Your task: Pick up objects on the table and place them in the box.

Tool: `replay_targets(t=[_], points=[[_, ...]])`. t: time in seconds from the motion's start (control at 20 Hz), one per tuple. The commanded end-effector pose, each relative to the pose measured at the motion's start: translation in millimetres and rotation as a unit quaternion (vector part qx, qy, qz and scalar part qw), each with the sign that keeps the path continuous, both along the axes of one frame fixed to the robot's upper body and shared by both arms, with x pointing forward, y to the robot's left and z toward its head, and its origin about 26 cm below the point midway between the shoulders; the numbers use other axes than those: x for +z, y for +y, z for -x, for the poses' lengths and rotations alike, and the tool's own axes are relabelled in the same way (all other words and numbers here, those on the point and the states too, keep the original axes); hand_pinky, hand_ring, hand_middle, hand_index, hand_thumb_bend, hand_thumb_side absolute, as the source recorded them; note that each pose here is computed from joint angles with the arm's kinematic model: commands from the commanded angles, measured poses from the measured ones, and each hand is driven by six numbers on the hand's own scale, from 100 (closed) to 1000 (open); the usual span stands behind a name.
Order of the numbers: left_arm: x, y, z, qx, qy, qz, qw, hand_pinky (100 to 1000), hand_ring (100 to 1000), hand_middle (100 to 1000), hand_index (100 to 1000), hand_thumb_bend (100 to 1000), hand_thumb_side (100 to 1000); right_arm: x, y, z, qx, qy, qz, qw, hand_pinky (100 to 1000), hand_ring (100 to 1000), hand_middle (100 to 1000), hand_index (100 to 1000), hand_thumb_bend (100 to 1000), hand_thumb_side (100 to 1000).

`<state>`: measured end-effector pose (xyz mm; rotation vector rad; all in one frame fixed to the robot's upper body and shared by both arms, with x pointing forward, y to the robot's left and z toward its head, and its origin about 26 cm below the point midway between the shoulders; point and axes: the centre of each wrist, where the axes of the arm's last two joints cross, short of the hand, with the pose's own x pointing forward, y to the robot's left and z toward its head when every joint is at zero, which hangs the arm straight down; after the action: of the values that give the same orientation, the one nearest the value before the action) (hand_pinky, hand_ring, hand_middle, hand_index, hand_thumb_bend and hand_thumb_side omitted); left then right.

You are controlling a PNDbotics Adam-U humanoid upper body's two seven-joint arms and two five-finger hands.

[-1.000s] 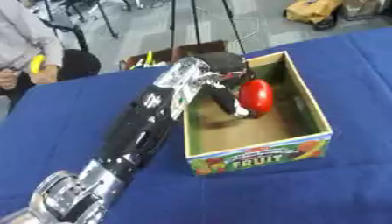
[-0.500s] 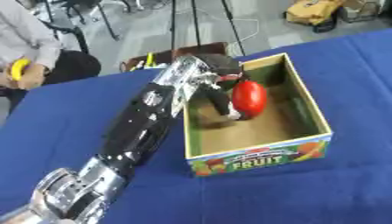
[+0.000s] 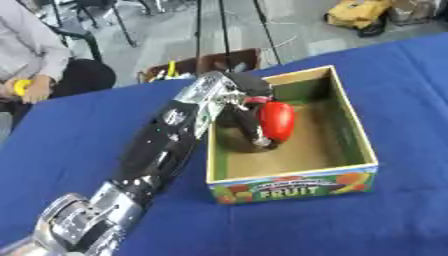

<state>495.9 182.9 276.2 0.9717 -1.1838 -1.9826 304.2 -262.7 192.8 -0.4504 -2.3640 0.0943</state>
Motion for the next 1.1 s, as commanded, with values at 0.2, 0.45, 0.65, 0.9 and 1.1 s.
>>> replay_targets(t=[0.2,0.45,0.65,0.9,1.1], points=[[-20.0,-8,-1.8,-0.021,0.045,-0.034,0.998,480,627,795,664,166,681,7.8,0,2.8,-0.001,-0.014,0.006,1.000,229,100,228,433,156,704],[-11.9,-10,1.0,-0.032,0.029,-0.037,0.998,563,720,918,874,465,751,7.5,0,2.9,-0.001,-0.012,0.006,1.000,228,100,228,432,158,703],[-8.2,-11,2.7,-0.035,0.018,-0.038,0.999,600,747,936,913,598,764,7.6,0,2.9,-0.001,-0.012,0.006,1.000,228,100,228,432,159,701],[-4.3,-12,4.6,-0.033,0.005,-0.040,0.999,608,750,923,894,574,754,7.3,1,2.9,0.000,-0.009,0.006,1.000,228,100,228,432,159,699],[2.4,-13,7.5,-0.033,-0.018,-0.044,0.998,615,748,908,882,580,754,7.0,0,3.0,-0.001,-0.008,0.005,1.000,228,100,228,432,160,699]])
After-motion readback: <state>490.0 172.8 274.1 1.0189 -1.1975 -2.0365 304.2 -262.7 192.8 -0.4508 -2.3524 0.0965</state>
